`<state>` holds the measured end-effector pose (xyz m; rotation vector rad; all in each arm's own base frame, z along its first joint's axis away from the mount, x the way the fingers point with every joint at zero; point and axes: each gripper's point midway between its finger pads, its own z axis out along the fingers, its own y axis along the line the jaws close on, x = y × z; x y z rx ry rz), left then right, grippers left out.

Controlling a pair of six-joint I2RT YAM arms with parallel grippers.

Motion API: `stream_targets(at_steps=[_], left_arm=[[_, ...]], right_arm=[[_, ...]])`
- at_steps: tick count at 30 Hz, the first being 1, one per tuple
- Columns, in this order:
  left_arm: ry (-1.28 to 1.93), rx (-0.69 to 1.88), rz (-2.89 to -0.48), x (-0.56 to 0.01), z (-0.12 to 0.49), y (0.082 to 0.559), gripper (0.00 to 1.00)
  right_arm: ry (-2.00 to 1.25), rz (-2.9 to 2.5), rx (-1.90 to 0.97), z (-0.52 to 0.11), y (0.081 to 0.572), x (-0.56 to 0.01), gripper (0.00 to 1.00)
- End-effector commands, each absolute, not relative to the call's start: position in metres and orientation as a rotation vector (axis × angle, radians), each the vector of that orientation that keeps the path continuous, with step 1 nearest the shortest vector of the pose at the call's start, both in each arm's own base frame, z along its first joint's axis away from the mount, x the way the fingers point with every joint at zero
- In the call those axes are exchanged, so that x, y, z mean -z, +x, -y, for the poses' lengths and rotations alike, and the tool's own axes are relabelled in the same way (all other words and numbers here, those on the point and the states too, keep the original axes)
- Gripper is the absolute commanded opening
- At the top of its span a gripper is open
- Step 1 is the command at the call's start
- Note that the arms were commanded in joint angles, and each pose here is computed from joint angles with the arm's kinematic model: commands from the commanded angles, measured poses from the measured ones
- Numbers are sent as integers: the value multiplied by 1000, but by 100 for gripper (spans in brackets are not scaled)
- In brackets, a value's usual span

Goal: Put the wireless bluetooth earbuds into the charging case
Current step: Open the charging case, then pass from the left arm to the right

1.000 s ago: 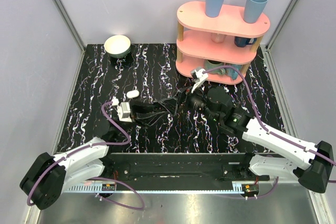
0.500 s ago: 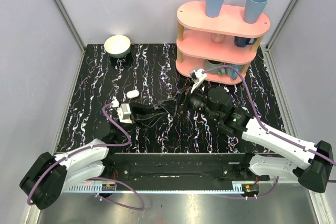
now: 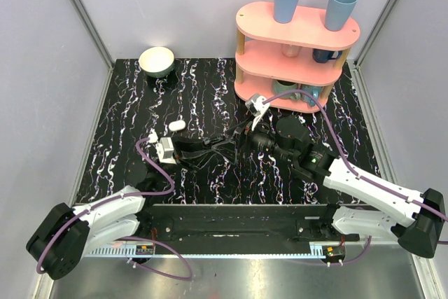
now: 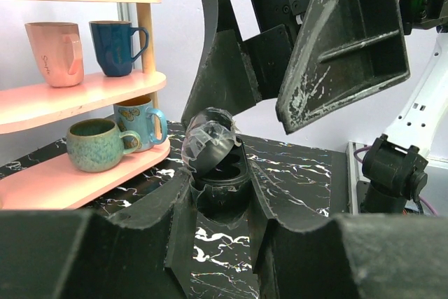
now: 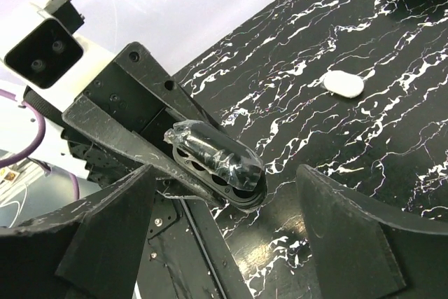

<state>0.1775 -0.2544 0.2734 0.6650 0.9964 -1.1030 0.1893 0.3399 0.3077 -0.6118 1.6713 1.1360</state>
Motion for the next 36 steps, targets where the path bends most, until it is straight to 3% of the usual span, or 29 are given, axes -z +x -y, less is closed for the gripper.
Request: stream_targets(at_steps=[1, 3, 9, 17, 21, 26, 36], left_arm=[[644, 1074, -564, -354, 230, 137, 0], [663, 1094, -555, -356, 232, 133, 0], [752, 1165, -530, -359, 241, 118, 0], [824, 1198, -500, -361, 246, 108, 0], [829, 1206, -501, -361, 246, 107, 0], [796, 1200, -510, -363, 245, 111, 0], [673, 1176, -555, -365, 237, 127, 25]], right_arm=[[-696, -1577, -1148, -343, 183, -330, 85], [-723, -1567, -1140, -345, 183, -329, 78], [-828, -1539, -1070, -350, 187, -322, 70], [-908, -1486, -998, -347, 189, -321, 46], [-946, -1489, -1000, -348, 185, -318, 42], [-990, -1477, -1041, -350, 176, -318, 26], [-1005, -1421, -1062, -344, 166, -328, 9]])
